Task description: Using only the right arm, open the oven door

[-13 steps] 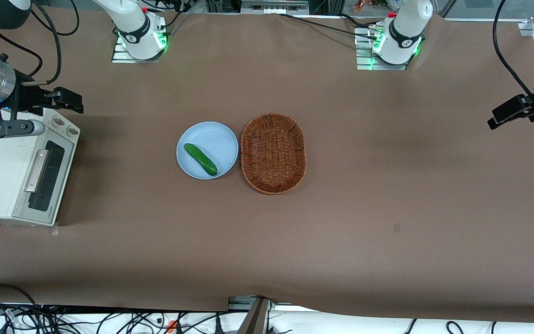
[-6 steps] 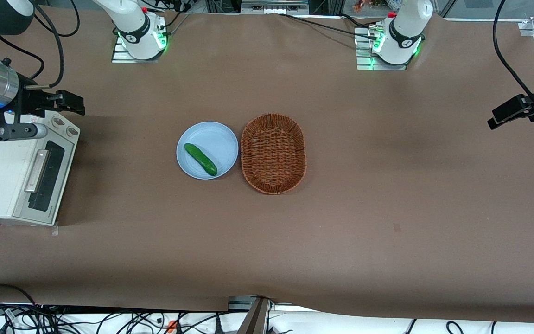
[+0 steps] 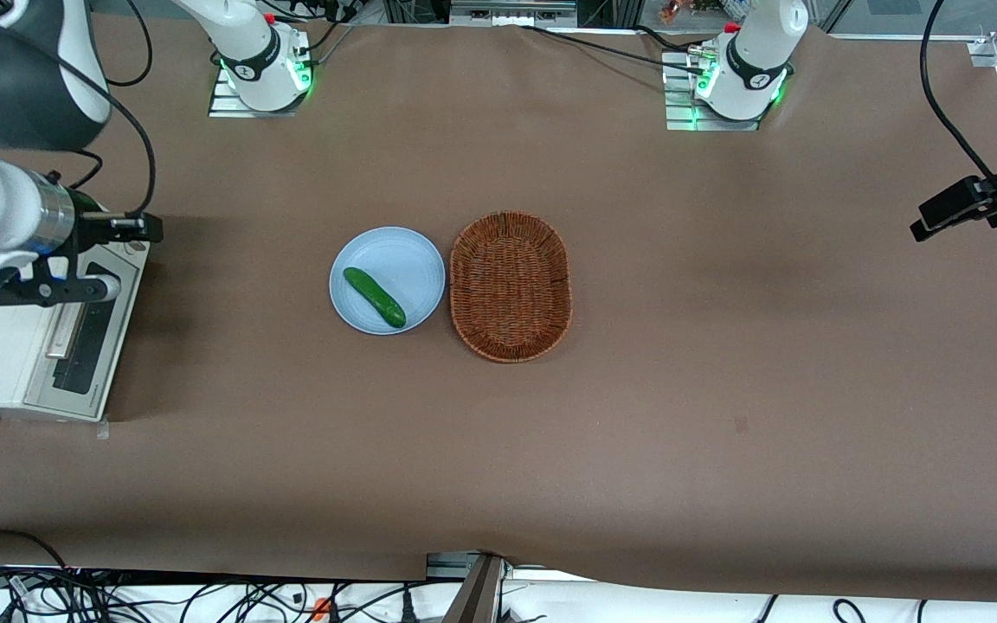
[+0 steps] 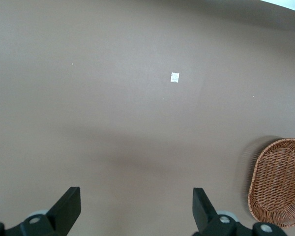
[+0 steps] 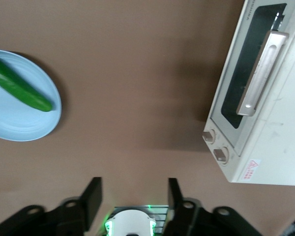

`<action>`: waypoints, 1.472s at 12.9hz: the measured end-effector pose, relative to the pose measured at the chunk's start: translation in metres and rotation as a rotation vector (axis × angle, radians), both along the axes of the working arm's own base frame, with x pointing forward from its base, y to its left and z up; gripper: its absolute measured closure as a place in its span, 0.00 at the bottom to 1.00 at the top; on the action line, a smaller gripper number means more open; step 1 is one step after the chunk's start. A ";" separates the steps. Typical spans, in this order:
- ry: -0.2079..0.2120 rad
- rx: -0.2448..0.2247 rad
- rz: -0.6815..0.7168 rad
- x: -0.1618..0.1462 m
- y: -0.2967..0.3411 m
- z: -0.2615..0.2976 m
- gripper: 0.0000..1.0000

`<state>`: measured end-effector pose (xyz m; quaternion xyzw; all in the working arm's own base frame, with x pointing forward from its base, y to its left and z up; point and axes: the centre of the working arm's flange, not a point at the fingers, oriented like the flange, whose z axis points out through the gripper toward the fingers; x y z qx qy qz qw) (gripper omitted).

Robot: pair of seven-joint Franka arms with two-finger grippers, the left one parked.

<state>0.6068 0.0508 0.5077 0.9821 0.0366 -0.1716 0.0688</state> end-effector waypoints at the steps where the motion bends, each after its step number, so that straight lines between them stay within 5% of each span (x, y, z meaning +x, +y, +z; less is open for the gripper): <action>1: 0.014 -0.015 0.003 0.003 -0.001 -0.010 0.59; 3: 0.040 -0.046 0.031 0.008 -0.005 -0.027 0.78; 5: 0.066 -0.078 0.068 0.012 -0.009 -0.041 0.85; 6: 0.077 -0.095 0.077 0.014 -0.011 -0.047 0.98; 12: 0.121 -0.241 0.220 0.020 -0.029 -0.128 0.99; 19: 0.235 -0.307 0.434 0.027 -0.089 -0.165 0.99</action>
